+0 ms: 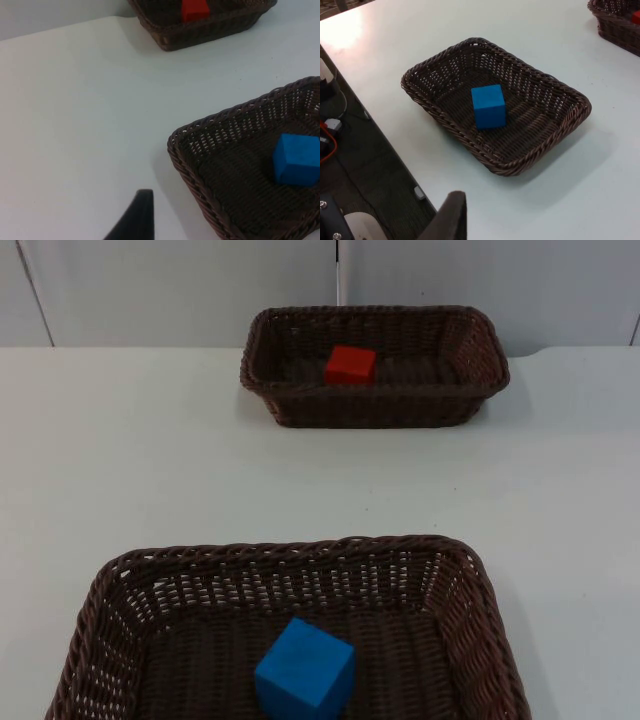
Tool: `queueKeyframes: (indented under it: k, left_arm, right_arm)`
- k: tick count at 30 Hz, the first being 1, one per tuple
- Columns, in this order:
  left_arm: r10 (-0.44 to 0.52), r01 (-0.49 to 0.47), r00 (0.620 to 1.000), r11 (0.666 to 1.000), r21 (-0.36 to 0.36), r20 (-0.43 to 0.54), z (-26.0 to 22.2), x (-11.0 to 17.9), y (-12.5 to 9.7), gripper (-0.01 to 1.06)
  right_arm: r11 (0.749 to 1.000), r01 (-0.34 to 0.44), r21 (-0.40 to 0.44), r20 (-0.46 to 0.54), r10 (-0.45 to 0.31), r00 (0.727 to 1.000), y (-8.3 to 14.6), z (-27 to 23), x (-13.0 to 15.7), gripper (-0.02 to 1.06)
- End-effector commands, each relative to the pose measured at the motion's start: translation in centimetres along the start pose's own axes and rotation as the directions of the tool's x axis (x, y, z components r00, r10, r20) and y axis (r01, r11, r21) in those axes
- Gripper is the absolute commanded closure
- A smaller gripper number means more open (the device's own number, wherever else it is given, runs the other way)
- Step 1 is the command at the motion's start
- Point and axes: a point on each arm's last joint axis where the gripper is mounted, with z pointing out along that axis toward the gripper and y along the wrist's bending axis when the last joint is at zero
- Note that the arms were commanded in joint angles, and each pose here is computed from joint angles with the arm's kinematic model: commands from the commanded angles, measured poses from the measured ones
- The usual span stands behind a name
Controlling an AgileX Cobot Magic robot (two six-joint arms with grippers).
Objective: Pick up one cube with the left hand and place it into the upper basket. Pick up one cube with the right hand and place it into the lower basket.
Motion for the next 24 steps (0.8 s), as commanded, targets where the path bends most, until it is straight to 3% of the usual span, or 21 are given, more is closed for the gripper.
queueKeyframes:
  k: [1, 24]
  left_arm:
    - [-0.004, 0.004, 1.0, 1.0, -0.001, -0.004, 0.07, 0.15, 0.04, 0.0]
    - [-0.006, 0.006, 1.0, 1.0, 0.003, -0.003, 0.07, 0.15, 0.0, 0.0]
  right_arm:
    - [1.0, 0.007, -0.006, 0.0, -0.007, 1.0, 0.01, 0.07, 0.12, -0.01]
    - [1.0, 0.002, -0.007, 0.0, -0.002, 1.0, 0.03, 0.07, 0.12, -0.01]
